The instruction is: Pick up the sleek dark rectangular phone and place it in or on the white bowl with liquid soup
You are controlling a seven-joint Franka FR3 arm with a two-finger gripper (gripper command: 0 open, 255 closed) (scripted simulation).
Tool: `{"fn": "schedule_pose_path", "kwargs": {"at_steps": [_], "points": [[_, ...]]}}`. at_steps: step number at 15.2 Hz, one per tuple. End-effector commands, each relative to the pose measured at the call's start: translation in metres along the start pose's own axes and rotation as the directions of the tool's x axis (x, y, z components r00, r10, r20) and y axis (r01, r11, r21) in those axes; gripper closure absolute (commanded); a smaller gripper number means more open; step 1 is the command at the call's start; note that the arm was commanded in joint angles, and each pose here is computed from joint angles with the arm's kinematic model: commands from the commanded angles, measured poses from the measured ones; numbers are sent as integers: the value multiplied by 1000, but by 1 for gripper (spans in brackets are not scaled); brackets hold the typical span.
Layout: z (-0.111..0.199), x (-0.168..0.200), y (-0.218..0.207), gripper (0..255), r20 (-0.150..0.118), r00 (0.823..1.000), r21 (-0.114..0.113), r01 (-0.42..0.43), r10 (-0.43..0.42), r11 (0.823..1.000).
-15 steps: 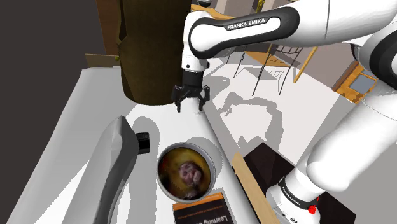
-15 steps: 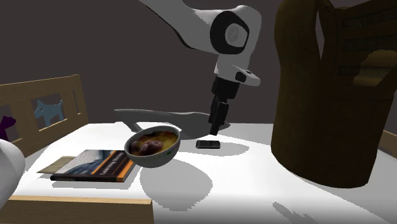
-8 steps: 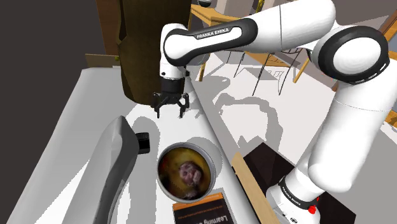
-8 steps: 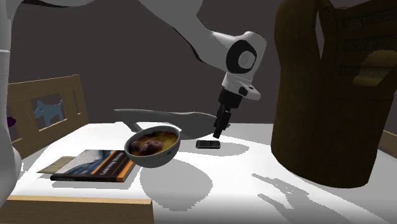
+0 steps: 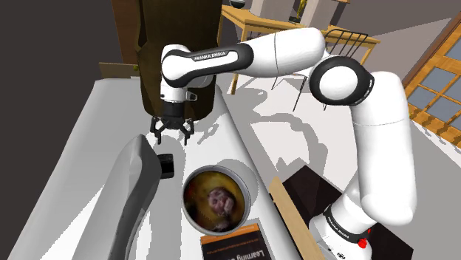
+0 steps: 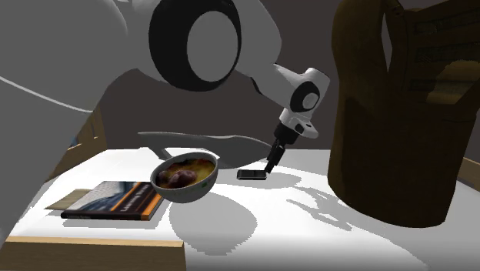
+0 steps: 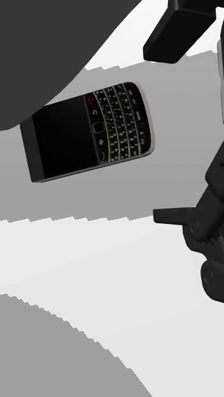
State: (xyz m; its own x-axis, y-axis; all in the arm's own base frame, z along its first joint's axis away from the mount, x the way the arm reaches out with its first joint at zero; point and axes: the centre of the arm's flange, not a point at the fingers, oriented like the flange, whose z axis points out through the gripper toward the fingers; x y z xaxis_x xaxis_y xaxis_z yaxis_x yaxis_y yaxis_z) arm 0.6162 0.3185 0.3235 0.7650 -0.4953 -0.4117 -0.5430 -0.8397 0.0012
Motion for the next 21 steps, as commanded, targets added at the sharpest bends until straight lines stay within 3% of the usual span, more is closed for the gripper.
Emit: {"fn": "schedule_pose_path", "kwargs": {"at_steps": [1, 9, 17, 18, 21], "points": [[9, 12, -22, 0, 21, 999, 6, -29, 28, 1000], [51, 13, -26, 0, 24, 999, 6, -33, 33, 999], [51, 13, -26, 0, 24, 999, 6, -33, 33, 999], [51, 13, -26, 255, 24, 999, 6, -33, 33, 999], [50, 13, -26, 255, 24, 999, 6, -33, 33, 999]]}}
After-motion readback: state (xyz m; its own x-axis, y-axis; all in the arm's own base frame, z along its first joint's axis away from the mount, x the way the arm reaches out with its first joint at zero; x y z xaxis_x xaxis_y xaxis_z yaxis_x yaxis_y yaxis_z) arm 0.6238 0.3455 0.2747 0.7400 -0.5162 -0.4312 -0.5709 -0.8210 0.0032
